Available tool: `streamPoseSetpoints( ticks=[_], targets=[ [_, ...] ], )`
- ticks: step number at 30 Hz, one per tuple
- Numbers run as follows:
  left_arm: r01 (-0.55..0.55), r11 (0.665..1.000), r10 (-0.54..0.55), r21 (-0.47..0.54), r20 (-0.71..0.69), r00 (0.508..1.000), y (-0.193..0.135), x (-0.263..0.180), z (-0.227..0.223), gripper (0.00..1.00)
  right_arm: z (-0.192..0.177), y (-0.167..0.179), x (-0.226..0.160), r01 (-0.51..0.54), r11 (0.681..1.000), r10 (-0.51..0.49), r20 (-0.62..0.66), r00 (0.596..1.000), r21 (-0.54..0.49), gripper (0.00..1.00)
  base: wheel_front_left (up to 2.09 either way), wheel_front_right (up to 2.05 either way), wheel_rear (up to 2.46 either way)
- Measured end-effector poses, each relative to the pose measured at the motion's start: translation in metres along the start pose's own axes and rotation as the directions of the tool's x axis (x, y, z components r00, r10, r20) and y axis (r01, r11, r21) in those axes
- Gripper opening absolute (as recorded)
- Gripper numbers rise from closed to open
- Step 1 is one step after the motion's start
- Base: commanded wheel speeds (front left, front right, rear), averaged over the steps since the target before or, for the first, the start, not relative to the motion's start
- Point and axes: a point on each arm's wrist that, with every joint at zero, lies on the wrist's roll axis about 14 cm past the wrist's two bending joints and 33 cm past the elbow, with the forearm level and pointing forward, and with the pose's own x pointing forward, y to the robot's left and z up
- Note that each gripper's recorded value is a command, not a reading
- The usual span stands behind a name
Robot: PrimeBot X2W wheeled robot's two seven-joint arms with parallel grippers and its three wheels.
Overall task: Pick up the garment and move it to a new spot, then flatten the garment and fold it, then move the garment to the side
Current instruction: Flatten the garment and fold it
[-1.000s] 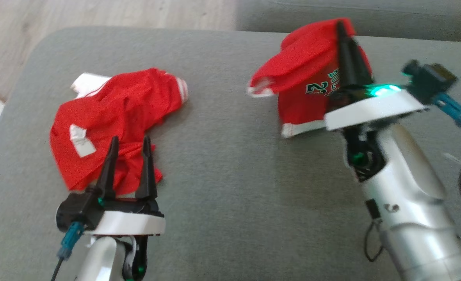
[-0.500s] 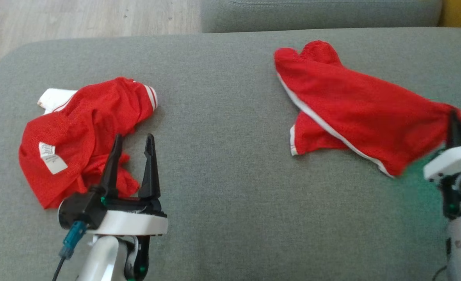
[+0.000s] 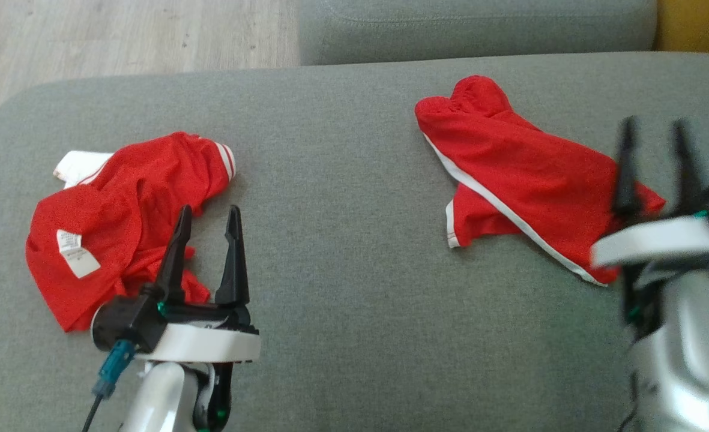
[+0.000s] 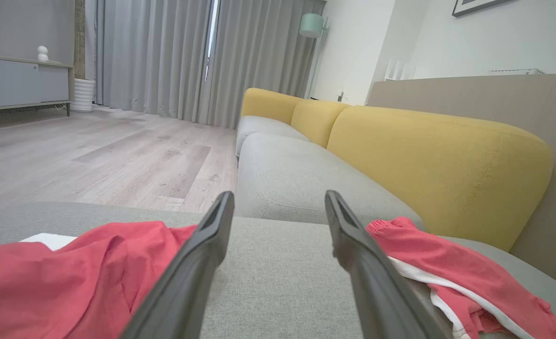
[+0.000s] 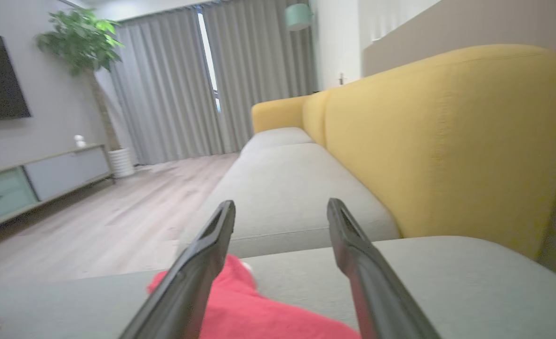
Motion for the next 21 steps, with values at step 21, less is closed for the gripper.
streamPoseSetpoints(
  ticks=[21],
  targets=[
    [-0.045,0.999,0.045,-0.015,-0.044,0.998,0.014,-0.008,-0.014,1.0,-0.074,0.144,-0.002,-0.411,0.912,0.398,-0.242,0.885,-0.003,1.0,0.0,0.0,0.0]
  ],
)
